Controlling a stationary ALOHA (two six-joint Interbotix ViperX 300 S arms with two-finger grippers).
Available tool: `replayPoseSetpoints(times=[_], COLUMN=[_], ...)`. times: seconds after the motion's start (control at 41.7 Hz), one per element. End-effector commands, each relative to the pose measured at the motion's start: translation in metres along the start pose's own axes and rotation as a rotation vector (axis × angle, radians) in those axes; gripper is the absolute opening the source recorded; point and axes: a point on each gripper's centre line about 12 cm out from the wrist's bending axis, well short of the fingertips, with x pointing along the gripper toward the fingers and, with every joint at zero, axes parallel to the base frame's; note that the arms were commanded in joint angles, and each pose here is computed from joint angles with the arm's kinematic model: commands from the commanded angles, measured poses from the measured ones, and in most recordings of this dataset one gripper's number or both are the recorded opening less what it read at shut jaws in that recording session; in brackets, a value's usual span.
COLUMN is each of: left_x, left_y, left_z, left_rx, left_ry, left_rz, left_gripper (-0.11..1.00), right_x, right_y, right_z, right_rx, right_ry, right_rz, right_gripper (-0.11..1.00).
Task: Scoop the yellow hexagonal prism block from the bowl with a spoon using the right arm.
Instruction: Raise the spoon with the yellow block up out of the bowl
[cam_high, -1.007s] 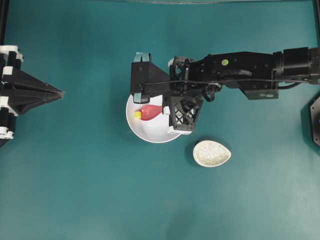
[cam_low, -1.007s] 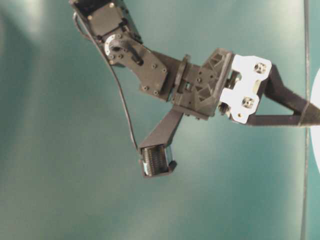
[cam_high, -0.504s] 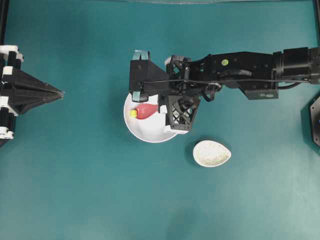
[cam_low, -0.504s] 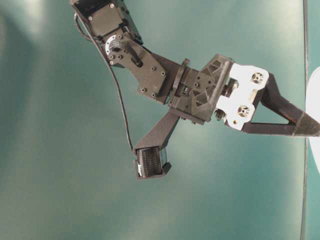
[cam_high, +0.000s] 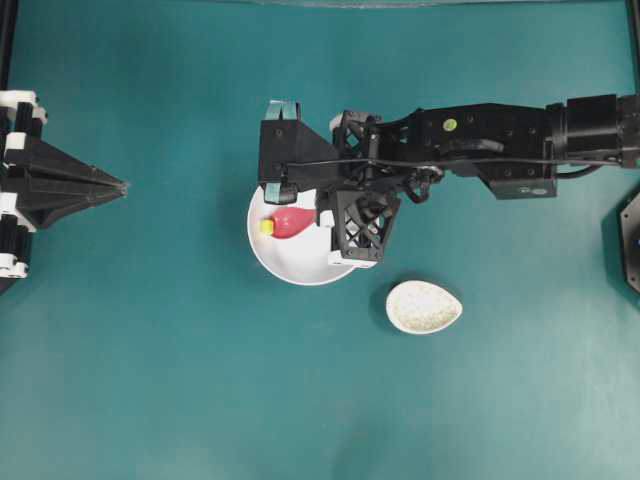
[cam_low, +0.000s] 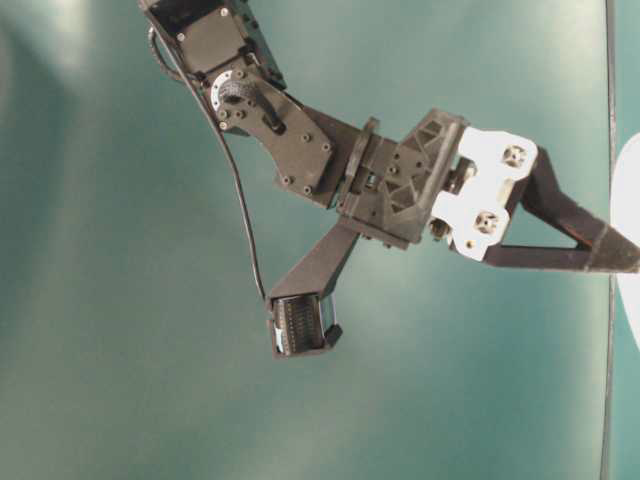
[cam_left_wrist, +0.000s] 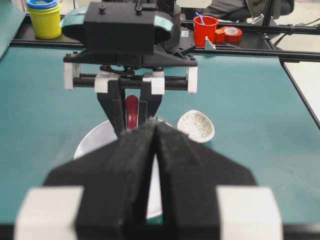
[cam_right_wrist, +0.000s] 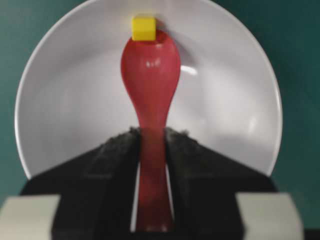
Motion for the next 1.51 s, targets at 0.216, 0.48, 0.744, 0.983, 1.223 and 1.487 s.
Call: replayPoseSetpoints(times=[0.216,0.48,0.744,0.983,1.223,1.487], left_x=[0.002,0.002,0.002,0.002,0.002,0.002], left_y=[0.000,0.000,0.000,0.000,0.000,0.000], left_z=[0.009,0.009,0.009,0.009,0.009,0.009], left_rx=[0.000,0.000,0.000,0.000,0.000,0.000], left_ry=[-0.023,-0.023,-0.025,-0.025,-0.025,-0.025], left_rz=[-0.001,-0.001,-0.001,-0.001,0.000,-0.001], left_gripper=[0.00,0.00,0.00,0.00,0.00,0.00], right_x=[-0.007,0.000,0.005,0.009,0.010,0.010], right_y=[0.002,0.001,0.002,0.002,0.002,0.002], right_z=[0.003,-0.007,-0.013,-0.019,-0.017,-0.016], right_rx=[0.001,0.013,0.024,0.036,0.038,0.039], right_ry=[-0.032,-0.026,-0.027,-0.027,-0.061,-0.061], right_rz=[0.001,0.003,0.007,0.011,0.008,0.009], right_gripper=[0.23,0.23,0.23,0.23,0.23,0.23])
